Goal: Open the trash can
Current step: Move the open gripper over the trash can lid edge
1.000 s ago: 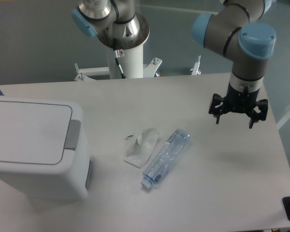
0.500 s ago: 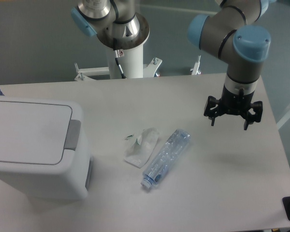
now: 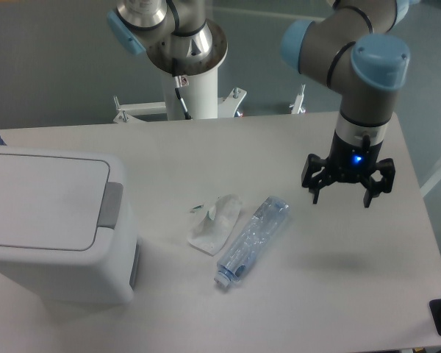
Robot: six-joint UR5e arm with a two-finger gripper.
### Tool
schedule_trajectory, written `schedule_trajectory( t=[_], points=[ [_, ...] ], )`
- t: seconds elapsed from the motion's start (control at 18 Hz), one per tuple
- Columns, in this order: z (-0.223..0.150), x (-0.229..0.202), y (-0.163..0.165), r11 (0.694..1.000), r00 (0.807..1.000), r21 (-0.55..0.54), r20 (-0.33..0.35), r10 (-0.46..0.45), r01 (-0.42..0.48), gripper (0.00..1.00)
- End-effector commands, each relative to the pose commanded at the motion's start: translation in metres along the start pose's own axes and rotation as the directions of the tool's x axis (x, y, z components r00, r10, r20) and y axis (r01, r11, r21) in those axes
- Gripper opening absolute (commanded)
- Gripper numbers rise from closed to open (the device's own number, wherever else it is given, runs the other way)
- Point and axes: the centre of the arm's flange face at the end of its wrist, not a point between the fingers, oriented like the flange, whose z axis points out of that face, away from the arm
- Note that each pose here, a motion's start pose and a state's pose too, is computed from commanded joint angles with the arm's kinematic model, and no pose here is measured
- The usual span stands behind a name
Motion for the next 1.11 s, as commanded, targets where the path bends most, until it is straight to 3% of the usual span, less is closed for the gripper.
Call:
schedule_trajectory(
  t=[0.33, 0.56, 0.83, 1.11],
  points=[
    [-0.035, 0.122, -0.028, 0.996, 0.996, 0.069, -0.082, -0.044, 0.049, 1.0],
    [-0.049, 0.199, -0.028, 0.997, 0.992, 0.08, -0.126, -0.004, 0.014, 1.0],
    [-0.053, 0.235, -0.019, 0.997, 0.989, 0.068, -0.148, -0.017, 0.027, 1.0],
    [-0.033, 0.235, -0.01, 0.999, 0.988, 0.034, -0.154, -0.017, 0.022, 1.0]
  ],
)
